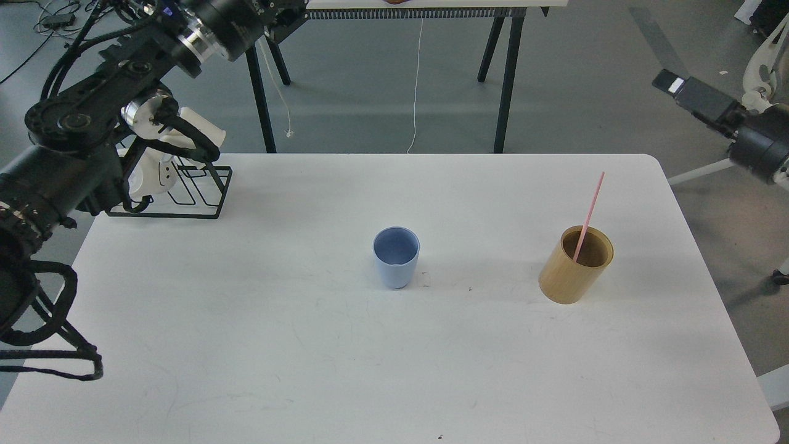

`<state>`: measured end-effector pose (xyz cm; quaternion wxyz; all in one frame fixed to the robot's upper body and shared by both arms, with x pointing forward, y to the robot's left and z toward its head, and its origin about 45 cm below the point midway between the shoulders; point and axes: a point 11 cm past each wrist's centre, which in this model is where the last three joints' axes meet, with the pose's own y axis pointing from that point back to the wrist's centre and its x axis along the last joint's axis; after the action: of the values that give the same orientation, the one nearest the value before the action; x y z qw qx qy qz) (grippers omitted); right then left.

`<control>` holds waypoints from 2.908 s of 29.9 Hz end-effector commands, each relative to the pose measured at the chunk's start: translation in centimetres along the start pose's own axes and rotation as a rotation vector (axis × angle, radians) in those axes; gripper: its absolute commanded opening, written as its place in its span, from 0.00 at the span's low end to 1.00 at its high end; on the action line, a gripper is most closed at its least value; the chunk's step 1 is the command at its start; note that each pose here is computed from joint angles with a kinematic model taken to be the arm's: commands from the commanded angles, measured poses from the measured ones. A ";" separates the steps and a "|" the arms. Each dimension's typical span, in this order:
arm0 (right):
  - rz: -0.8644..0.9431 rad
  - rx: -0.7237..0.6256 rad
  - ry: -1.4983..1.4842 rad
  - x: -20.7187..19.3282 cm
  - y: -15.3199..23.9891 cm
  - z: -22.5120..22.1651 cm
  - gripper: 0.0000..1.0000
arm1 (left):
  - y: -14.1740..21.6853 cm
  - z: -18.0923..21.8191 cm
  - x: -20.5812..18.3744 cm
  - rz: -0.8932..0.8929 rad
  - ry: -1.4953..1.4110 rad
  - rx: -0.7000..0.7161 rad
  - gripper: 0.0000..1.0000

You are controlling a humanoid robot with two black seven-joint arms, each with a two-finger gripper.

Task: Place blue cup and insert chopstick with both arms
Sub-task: 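Grasp the pink stick in the tan cup with the right gripper, then pull the pink stick up out of the tan cup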

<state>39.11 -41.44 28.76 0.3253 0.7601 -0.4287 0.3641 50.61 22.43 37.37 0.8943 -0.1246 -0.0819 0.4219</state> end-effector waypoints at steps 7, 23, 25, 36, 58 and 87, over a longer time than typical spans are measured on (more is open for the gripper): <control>-0.097 -0.061 0.071 -9.6 -0.3 2.7 0.90 | 2.8 -1.8 1.8 0.075 0.059 0.017 0.94; -0.132 -0.016 0.010 -13.7 -2.6 1.1 0.41 | 4.6 -4.3 1.8 0.095 0.084 0.064 0.95; -0.128 -0.013 0.012 -13.5 -2.7 1.0 0.35 | 4.7 -4.3 1.9 0.098 0.085 0.065 0.95; -0.120 -0.018 0.020 -12.9 -2.6 1.2 0.14 | 4.7 -4.3 1.9 0.098 0.085 0.065 0.95; 0.044 0.016 0.147 -0.6 0.0 -0.8 0.00 | 4.9 -4.9 1.9 0.105 0.091 0.074 0.95; -0.029 0.468 0.210 -10.8 -15.4 -18.1 0.00 | 16.0 -14.6 3.9 0.301 0.151 0.311 0.98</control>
<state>44.03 -16.60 26.88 0.1888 0.7774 -0.2952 0.5224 44.99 33.00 18.97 0.8332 -0.0277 0.0706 0.5478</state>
